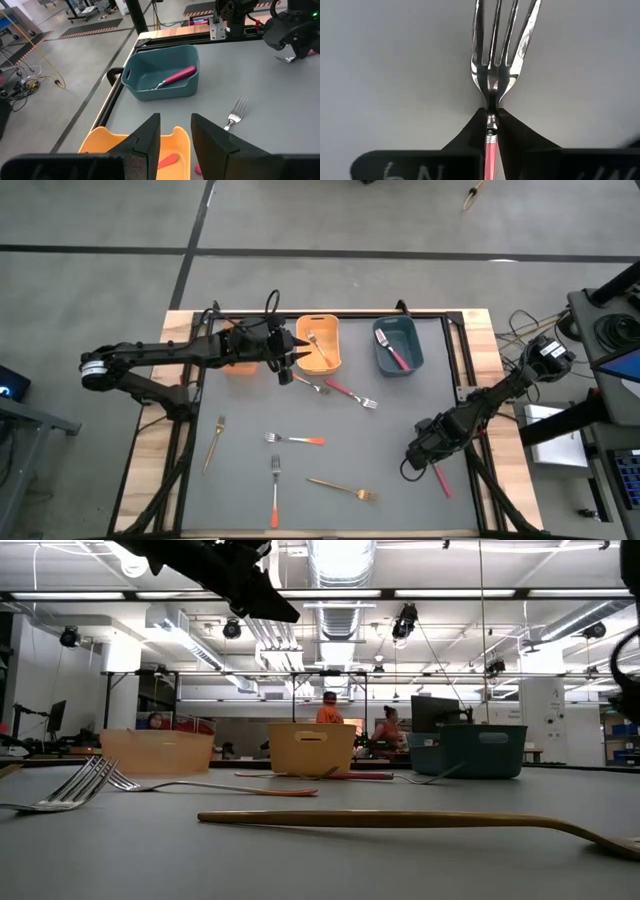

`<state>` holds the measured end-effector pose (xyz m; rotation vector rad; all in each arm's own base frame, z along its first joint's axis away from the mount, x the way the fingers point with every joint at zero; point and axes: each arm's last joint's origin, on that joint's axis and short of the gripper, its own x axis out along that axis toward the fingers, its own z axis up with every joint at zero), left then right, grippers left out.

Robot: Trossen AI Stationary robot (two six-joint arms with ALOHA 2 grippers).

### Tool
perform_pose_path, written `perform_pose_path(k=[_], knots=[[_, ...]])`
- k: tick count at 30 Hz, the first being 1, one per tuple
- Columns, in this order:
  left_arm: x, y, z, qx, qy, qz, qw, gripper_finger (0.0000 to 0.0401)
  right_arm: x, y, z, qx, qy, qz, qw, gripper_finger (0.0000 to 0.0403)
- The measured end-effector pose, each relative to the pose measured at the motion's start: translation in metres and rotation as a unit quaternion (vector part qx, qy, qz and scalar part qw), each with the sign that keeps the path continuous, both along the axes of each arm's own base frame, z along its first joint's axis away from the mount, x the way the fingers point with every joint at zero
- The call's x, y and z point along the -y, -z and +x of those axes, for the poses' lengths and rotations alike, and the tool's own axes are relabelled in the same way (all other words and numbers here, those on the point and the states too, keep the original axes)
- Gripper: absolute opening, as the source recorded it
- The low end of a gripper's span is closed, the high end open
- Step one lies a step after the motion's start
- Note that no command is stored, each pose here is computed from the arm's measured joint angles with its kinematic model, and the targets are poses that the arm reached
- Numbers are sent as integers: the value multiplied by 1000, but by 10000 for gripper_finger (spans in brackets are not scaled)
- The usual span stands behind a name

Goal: Sort silverware by color (type)
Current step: Put the red fork into the blue bin

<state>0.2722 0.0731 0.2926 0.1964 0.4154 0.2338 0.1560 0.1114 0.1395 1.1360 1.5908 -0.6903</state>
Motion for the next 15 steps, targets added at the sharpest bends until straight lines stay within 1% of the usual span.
perform_pose_path(k=[4, 8, 11, 15], knots=[[0, 0, 0, -4, 5, 13, 1000, 91, -6, -12, 9, 33, -28, 17, 999, 15], [-1, -1, 0, -3, 14, 38, 999, 91, -7, -27, 23, 75, -37, 20, 996, 14], [-2, -5, 1, 12, 12, 54, 998, 91, -4, -40, 37, 114, -35, 21, 993, 14], [-2, -5, 1, 10, 14, 65, 998, 91, 9, -57, 56, 169, -38, 4, 985, 14]])
